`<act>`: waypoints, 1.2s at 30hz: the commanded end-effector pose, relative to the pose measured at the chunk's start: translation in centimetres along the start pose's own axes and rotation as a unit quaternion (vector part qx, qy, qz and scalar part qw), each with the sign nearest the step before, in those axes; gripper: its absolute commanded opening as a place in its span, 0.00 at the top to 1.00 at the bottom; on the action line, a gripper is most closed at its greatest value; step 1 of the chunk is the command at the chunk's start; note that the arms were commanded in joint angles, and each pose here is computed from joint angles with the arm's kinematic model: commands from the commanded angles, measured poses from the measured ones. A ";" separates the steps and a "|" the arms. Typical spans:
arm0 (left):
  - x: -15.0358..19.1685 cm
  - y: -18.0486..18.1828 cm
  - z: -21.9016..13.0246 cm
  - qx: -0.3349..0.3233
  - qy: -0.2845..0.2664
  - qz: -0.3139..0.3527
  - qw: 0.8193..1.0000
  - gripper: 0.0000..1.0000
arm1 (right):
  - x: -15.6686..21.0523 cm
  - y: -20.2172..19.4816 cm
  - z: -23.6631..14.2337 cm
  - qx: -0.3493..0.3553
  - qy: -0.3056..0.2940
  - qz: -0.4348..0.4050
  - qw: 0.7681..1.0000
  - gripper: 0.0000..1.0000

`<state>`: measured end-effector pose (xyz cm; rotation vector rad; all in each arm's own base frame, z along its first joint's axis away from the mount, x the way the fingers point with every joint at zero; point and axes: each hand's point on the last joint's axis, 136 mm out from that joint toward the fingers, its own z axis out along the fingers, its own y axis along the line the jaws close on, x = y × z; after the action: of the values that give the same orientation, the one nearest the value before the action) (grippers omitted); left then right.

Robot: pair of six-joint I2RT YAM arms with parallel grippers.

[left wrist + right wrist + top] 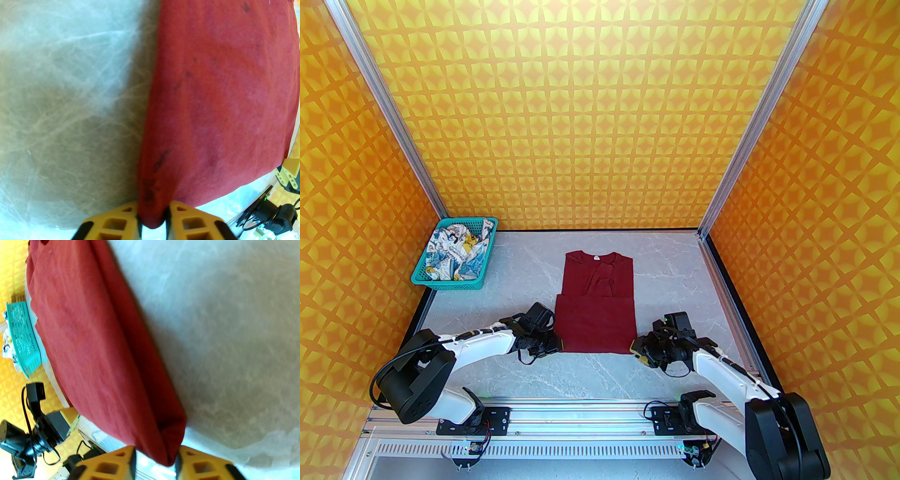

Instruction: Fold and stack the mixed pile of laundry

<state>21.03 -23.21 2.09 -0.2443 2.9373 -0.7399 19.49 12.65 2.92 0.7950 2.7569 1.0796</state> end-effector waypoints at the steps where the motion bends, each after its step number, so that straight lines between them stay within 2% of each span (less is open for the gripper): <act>1: -1.1 -1.3 -0.8 0.013 -0.024 0.016 0.999 0.93 | -0.8 0.3 0.2 -0.001 -0.016 -0.008 1.000 0.79; 3: -1.6 -1.9 -1.4 0.023 -0.035 0.028 0.999 1.00 | -1.1 0.6 -0.2 0.005 -0.024 -0.016 1.000 0.83; 11: -4.7 -6.4 -4.9 0.064 -0.092 0.097 0.989 1.00 | -2.8 4.1 -3.3 0.001 -0.065 -0.055 0.996 1.00; 16: -9.2 -9.2 -7.6 0.082 -0.138 0.117 0.980 1.00 | -5.1 7.3 -5.0 -0.014 -0.091 -0.070 0.993 1.00; 21: -15.1 -12.8 -11.3 0.113 -0.199 0.126 0.965 1.00 | -9.1 12.1 -7.0 -0.039 -0.128 -0.090 0.987 1.00; 25: -19.7 -14.3 -13.0 0.138 -0.235 0.116 0.955 1.00 | -12.6 15.6 -8.4 -0.056 -0.154 -0.103 0.981 1.00; 30: -25.0 -14.5 -13.0 0.169 -0.252 0.088 0.949 1.00 | -17.1 18.8 -8.8 -0.074 -0.170 -0.103 0.977 1.00; 36: -29.8 -14.3 -11.2 0.187 -0.246 0.068 0.949 1.00 | -21.8 21.3 -7.1 -0.090 -0.164 -0.099 0.977 1.00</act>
<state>48.75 -24.66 18.93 -0.1730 2.3284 -0.9456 43.80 10.69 19.12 0.6143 2.3933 1.0109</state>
